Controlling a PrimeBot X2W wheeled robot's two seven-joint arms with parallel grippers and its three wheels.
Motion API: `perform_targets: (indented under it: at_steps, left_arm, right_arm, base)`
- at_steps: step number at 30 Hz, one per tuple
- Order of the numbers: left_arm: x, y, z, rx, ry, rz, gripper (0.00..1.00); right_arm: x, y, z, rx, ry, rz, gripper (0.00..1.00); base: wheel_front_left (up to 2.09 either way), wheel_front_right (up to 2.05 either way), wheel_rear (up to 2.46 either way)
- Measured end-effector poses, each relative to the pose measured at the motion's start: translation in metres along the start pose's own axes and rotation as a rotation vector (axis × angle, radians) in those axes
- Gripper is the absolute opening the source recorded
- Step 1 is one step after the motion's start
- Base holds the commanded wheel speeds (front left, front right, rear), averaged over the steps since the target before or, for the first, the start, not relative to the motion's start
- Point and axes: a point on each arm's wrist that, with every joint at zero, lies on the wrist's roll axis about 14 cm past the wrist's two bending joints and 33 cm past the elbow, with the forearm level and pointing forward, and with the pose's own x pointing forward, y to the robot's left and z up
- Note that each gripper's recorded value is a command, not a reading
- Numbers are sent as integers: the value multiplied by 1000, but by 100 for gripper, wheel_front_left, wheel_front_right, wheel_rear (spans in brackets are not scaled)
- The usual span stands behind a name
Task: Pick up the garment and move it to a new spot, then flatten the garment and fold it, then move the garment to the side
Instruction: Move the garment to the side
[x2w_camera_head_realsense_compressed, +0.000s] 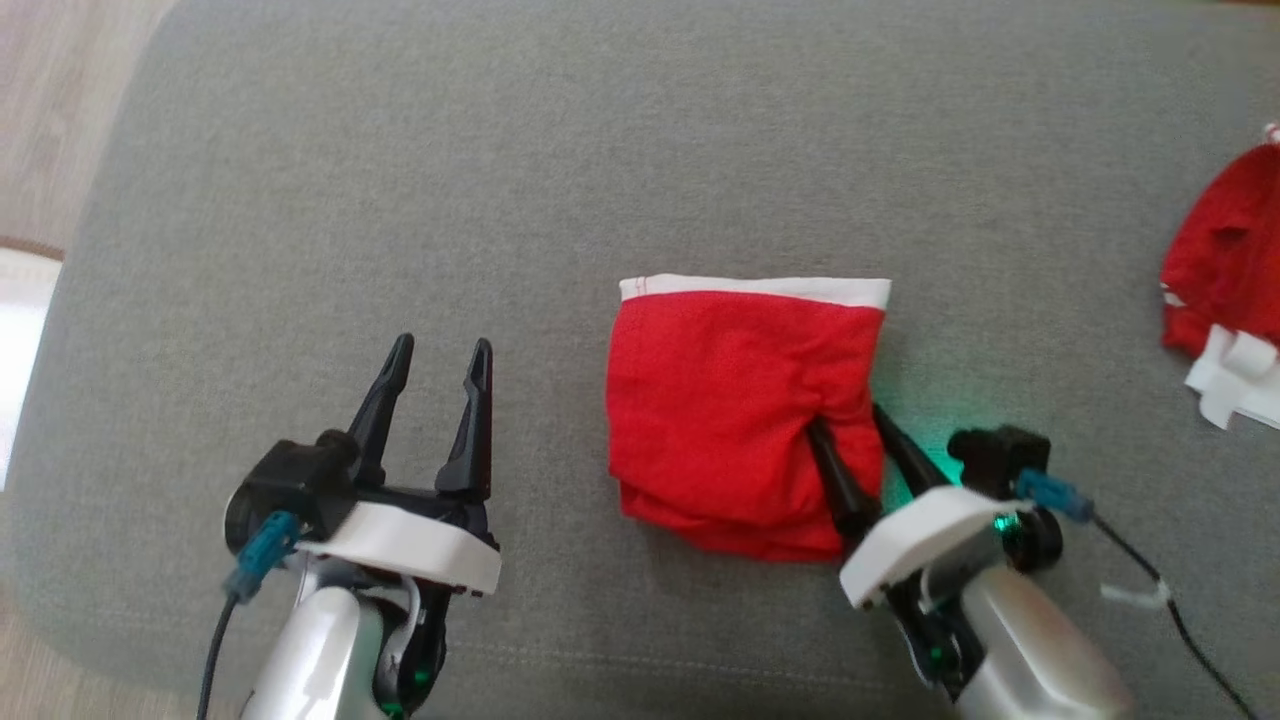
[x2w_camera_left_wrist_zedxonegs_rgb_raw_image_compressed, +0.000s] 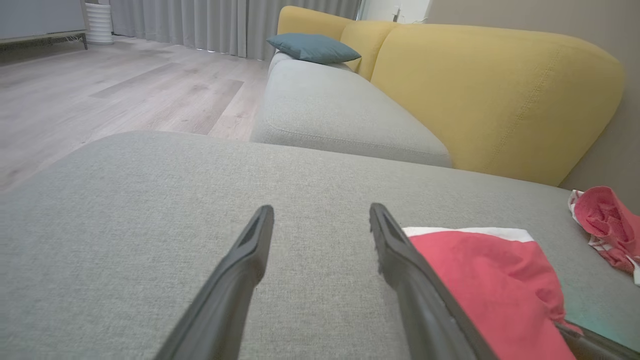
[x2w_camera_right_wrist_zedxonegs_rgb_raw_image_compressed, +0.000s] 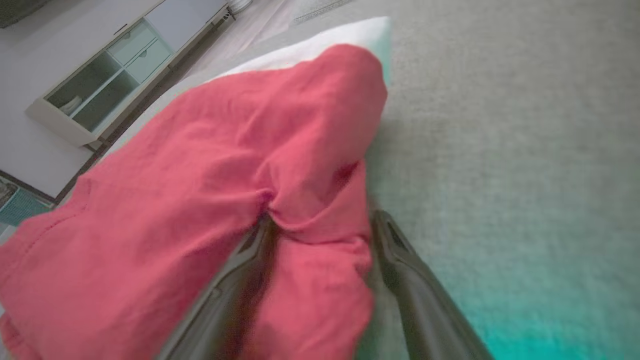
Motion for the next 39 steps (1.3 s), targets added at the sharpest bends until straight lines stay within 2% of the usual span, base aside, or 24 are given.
perform_targets:
  at_steps: [3,4,5,6,13,17,20,27,34,39]
  left_arm:
    - [0,6,-2,3,8,15,100]
    - [1,7,-2,4,6,17,100]
    - [2,8,-1,5,4,18,100]
    - [2,9,-1,5,4,19,100]
    - [8,-2,-1,11,0,-15,100]
    - [14,-12,-1,18,-4,-53,100]
    - [19,-21,-1,23,-7,-83,100]
    - [33,-58,-5,12,-5,-202,100]
    - [46,-87,-25,-4,37,-295,100]
    - [61,-97,-39,1,57,-340,100]
  right_arm:
    - [14,5,3,-31,15,29,100]
    - [18,6,4,-41,20,36,82]
    - [21,7,4,-58,25,43,17]
    - [23,7,6,-81,25,48,0]
    - [19,-3,14,-166,-18,22,0]
    - [9,-23,25,-245,-54,-37,0]
    - [1,-41,47,-327,-105,-90,0]
    - [-42,-108,110,-482,-209,-270,0]
    - [-91,-180,154,-620,-176,-451,0]
    - [-115,-230,180,-665,-140,-586,0]
  base:
    - [0,0,0]
    - [0,0,0]
    - [0,0,0]
    - [0,0,0]
    - [0,0,0]
    - [0,0,0]
    - [0,0,0]
    - [0,0,0]
    - [0,0,0]
    - [0,0,0]
